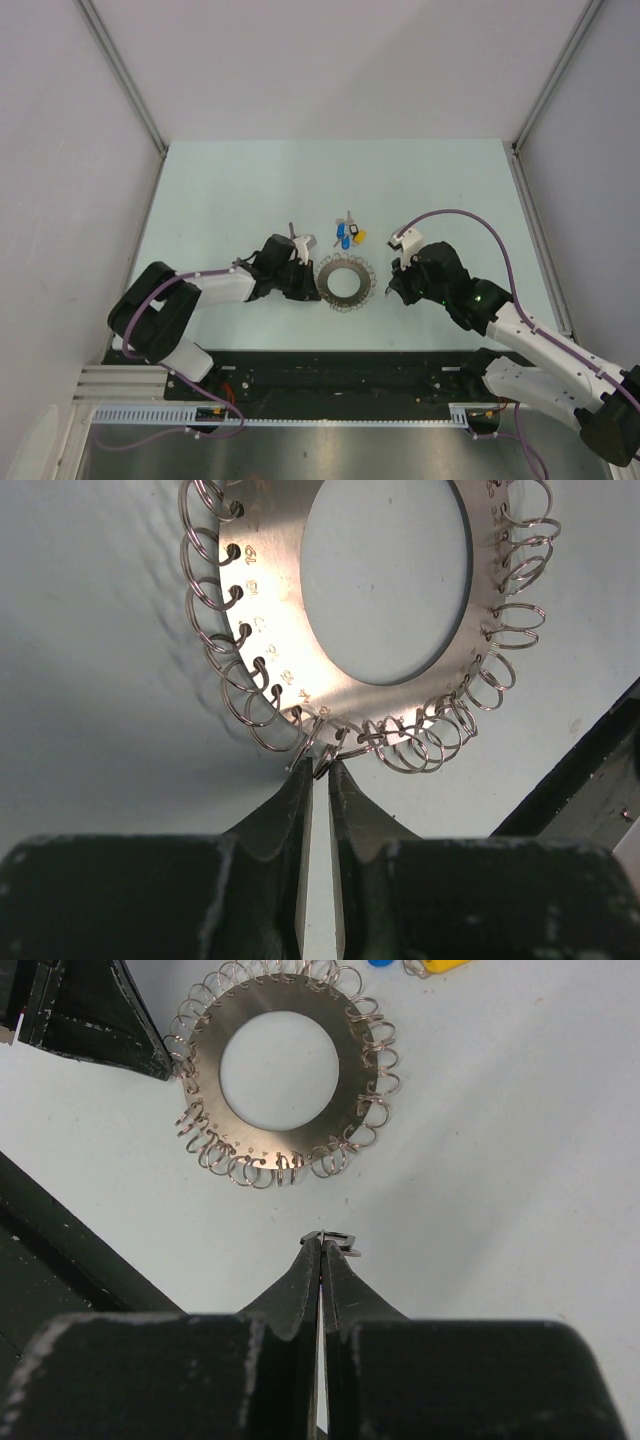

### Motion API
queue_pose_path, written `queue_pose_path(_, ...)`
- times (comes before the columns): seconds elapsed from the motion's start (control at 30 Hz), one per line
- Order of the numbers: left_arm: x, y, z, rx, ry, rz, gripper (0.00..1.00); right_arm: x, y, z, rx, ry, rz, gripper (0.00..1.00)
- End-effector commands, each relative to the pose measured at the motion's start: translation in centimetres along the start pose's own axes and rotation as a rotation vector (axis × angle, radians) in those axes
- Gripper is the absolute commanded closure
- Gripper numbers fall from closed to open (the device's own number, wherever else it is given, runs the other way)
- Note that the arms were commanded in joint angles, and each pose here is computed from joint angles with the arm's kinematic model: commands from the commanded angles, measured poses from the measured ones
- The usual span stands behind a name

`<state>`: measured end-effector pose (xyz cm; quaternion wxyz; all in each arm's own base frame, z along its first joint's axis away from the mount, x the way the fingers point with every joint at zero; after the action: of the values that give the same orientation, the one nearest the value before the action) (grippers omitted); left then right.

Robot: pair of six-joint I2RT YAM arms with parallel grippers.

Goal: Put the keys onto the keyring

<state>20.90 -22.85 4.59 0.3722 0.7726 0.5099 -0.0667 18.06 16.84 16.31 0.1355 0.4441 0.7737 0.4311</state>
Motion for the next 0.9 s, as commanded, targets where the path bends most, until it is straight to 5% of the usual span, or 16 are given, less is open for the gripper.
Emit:
queue_pose_path(0.0,-0.4,1.3,0.3,-0.031,-0.01,0.034,0.85,0.5,1.4,-0.1,-0.048,0.023,-0.005,1.0)
queue_pose_path(0.53,-0.8,1.2,0.8,-0.01,-0.036,0.069,0.88,0.8,1.3,0.1,-0.037,0.04,-0.01,1.0)
queue_pose_path(0.63,-1.1,1.3,0.8,-0.014,-0.047,0.089,0.95,0.8,1.2,0.1,-0.033,0.041,-0.01,1.0)
queue_pose_path(0.87,-2.0,2.8,-0.7,-0.122,-0.066,0.212,1.0,1.2,1.3,0.0,-0.039,0.064,-0.019,1.0)
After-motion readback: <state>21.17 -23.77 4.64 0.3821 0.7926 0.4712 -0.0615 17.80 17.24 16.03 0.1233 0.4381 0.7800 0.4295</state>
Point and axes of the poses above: each gripper's point midway between its finger pads, its own z axis out along the fingers, its own x axis along the line the jaws close on, y = z × x, the point moved 4 cm from there along -z, back along the fingers, and after that the axes turned 6 degrees about z, right-handed, at the moved point
